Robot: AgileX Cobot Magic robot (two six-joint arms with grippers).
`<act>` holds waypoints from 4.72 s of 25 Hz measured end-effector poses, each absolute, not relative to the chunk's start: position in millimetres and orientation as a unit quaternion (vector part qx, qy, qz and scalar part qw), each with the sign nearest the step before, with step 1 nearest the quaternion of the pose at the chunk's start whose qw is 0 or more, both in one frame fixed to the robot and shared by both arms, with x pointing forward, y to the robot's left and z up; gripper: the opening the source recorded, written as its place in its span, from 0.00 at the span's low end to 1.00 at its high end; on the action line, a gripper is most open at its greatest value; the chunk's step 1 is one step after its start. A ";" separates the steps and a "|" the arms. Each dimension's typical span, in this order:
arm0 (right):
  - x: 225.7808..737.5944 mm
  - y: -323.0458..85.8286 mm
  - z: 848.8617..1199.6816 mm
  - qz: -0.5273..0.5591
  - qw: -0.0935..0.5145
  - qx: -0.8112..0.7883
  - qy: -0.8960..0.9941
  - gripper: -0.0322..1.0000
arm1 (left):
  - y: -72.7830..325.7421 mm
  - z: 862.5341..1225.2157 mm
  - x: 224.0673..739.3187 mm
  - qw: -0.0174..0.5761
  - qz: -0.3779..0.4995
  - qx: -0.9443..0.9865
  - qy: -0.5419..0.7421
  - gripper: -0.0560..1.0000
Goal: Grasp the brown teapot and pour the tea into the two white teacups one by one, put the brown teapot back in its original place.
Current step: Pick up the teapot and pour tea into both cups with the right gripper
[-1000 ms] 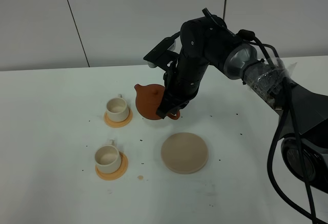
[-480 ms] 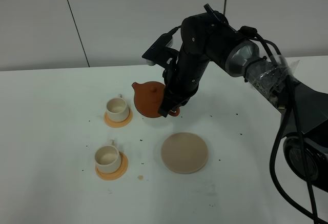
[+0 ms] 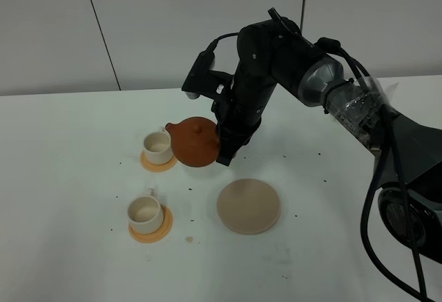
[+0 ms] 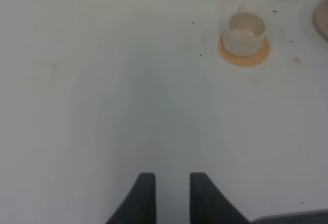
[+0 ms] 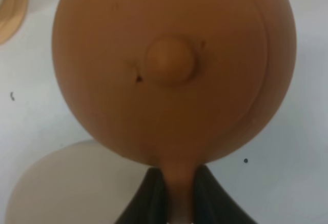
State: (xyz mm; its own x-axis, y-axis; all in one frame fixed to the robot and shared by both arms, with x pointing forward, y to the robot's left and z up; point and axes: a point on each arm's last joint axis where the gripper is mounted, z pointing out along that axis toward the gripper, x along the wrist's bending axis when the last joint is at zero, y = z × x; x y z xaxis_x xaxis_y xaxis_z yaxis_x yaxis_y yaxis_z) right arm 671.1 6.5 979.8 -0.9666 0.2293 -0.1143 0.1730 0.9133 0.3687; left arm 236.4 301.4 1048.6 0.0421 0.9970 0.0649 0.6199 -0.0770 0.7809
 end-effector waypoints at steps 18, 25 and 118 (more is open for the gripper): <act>672.7 6.1 971.0 0.169 0.077 0.103 0.977 0.12 | 301.4 1048.6 236.4 0.293 0.322 0.660 0.613 0.27; 673.1 6.4 967.1 0.167 0.074 0.105 0.978 0.12 | 301.4 1048.6 236.4 0.293 0.322 0.660 0.613 0.27; 665.7 56.3 966.3 0.035 0.330 0.022 0.943 0.12 | 301.4 1048.6 236.4 0.293 0.322 0.660 0.613 0.27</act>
